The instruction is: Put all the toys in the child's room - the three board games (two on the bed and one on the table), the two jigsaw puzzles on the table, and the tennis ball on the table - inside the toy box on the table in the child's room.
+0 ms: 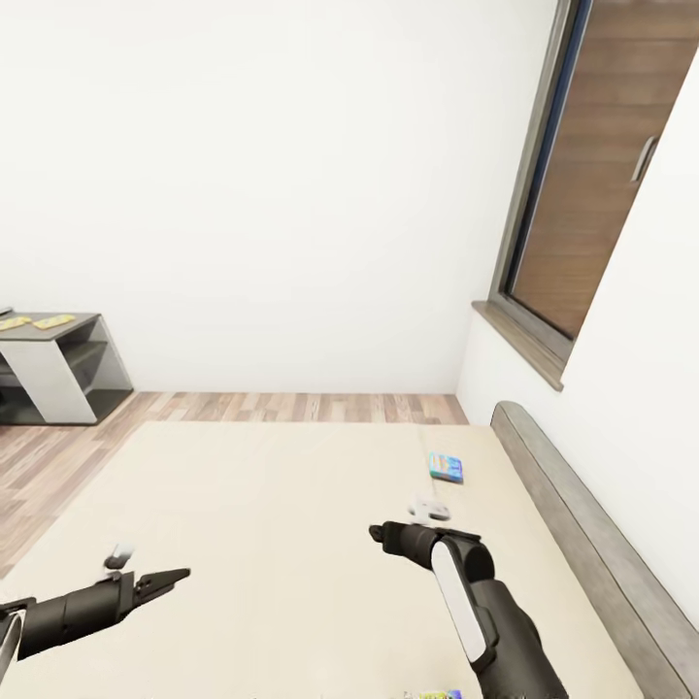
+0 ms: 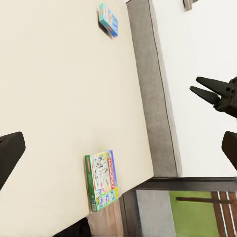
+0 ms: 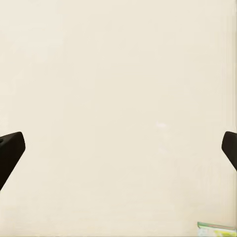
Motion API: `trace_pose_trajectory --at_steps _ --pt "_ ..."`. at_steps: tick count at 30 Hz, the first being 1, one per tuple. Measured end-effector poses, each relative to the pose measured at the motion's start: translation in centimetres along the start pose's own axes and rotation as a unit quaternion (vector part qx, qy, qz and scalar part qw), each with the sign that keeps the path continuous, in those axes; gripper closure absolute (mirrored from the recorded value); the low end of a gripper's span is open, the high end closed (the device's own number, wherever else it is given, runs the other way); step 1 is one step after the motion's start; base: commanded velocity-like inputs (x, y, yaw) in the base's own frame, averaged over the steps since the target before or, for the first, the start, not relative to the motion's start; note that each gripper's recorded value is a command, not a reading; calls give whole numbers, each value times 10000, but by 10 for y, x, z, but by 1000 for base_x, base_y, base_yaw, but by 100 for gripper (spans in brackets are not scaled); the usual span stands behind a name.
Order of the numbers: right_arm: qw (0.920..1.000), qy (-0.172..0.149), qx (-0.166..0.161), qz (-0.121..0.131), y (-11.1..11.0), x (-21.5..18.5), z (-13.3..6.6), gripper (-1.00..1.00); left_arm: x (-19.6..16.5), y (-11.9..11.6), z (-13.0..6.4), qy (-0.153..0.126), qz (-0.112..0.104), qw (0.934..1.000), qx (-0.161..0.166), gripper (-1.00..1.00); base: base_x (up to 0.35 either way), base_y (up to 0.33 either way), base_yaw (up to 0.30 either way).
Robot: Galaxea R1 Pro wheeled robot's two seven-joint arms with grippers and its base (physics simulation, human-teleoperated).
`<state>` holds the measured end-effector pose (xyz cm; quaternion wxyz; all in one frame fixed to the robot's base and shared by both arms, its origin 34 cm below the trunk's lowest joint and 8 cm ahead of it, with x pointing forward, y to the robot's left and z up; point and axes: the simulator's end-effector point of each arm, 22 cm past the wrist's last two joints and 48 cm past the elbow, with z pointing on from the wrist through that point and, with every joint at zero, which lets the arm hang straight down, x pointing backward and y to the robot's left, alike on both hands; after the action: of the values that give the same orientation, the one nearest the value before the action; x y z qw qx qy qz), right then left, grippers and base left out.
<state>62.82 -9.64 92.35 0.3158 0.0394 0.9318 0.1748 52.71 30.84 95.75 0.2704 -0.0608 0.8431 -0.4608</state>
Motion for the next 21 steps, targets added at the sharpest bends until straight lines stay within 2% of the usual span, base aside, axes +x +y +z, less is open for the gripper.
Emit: trace_pose_trajectory --at_steps 8,12,15,21 --pt "9989 333 181 287 -25 14 14 -100 21 -4 21 417 26 9991 55 -100 0 0 0" --pt "9969 585 261 451 -38 25 16 -100 23 -3 22 476 21 9988 54 -100 0 0 0" --pt "9955 647 316 618 -48 28 16 -100 25 -1 23 499 5 9987 43 -100 0 0 0" --pt "9936 782 373 722 -57 45 19 -100 27 1 25 524 -31 9986 38 -100 0 0 0"
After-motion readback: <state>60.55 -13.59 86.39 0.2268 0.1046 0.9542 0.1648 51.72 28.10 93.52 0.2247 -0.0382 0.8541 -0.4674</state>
